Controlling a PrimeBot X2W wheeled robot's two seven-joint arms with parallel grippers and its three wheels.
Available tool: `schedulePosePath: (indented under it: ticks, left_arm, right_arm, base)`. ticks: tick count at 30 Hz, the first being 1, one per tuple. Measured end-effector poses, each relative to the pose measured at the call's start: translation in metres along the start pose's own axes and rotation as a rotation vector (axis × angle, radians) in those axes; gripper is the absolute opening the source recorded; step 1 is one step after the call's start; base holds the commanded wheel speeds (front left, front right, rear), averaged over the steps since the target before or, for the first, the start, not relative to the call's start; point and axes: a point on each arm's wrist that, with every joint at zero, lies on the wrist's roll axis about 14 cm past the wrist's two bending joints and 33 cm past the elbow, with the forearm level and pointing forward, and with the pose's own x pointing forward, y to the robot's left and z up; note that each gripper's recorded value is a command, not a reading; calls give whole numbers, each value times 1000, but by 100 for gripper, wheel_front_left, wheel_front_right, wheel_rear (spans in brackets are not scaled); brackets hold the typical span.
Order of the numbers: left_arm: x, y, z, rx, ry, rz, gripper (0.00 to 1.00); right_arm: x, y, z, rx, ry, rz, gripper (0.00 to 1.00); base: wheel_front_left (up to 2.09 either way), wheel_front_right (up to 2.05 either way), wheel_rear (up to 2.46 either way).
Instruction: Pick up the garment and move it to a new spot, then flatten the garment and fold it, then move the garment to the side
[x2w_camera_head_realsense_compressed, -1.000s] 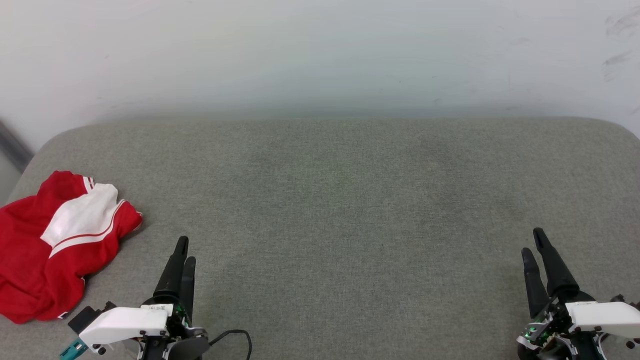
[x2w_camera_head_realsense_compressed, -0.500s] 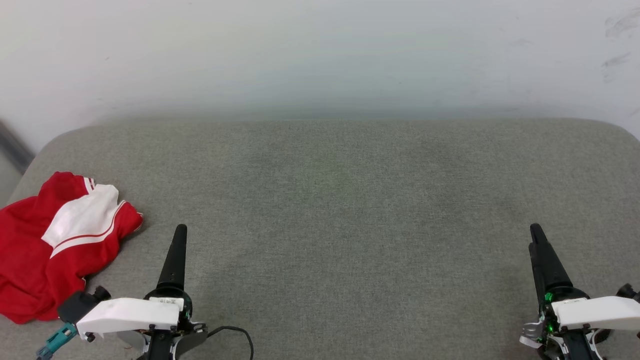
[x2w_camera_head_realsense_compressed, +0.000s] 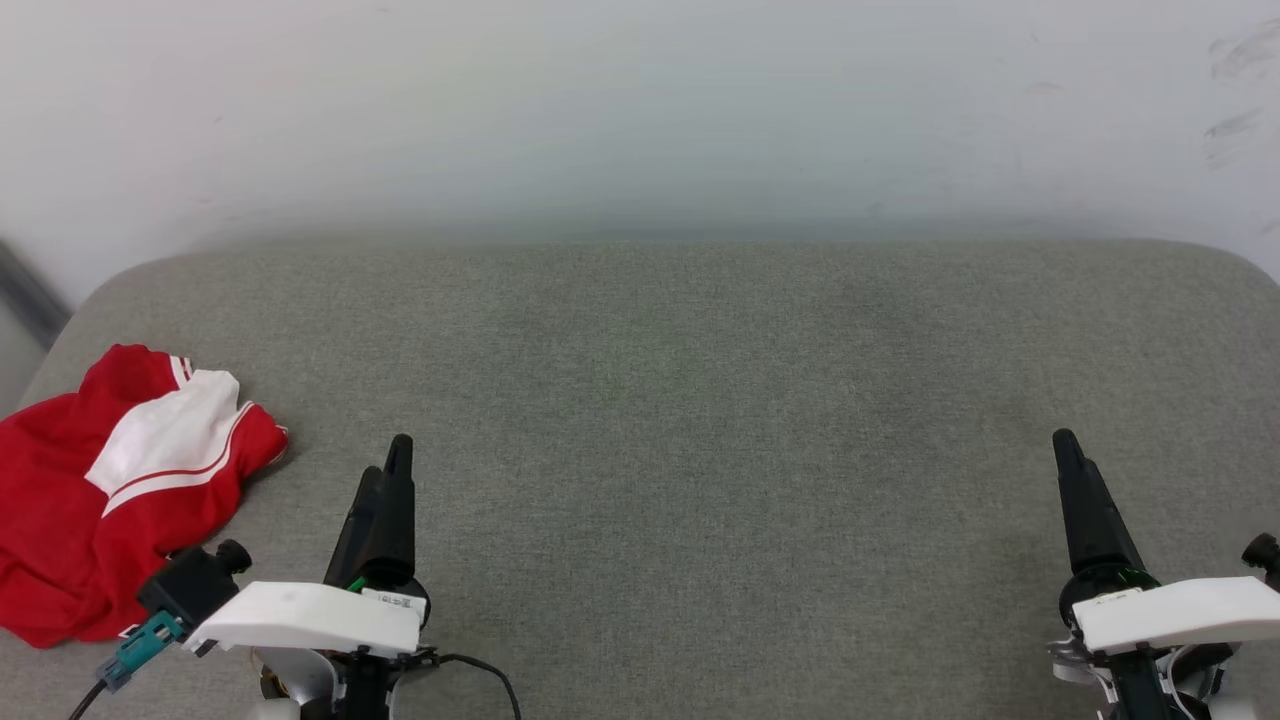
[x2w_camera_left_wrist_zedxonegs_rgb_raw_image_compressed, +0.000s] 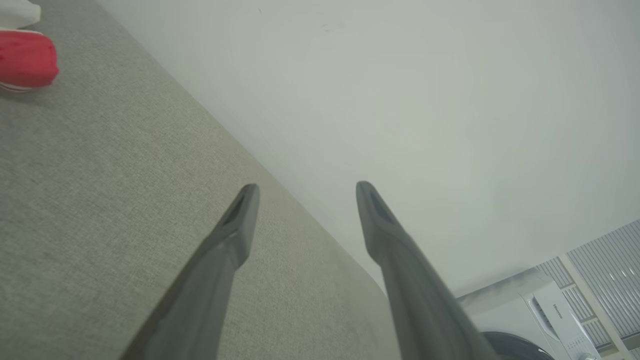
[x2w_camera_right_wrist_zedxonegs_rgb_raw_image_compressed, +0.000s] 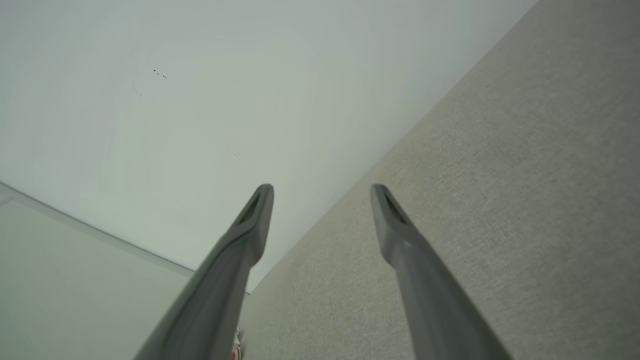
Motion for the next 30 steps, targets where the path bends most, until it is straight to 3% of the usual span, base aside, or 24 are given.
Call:
schedulePosePath:
  ticks: [12, 30]
  left_arm:
    - [-1, -10, -8, 261, 12, -28, 100]
    - [-3, -20, -12, 490, -8, -63, 100]
  right_arm:
    - [2, 18, 1, -257, 10, 61, 100]
    - [-1, 30, -1, -535, 17, 105, 100]
  base:
    - [0, 0, 0]
    - [0, 0, 0]
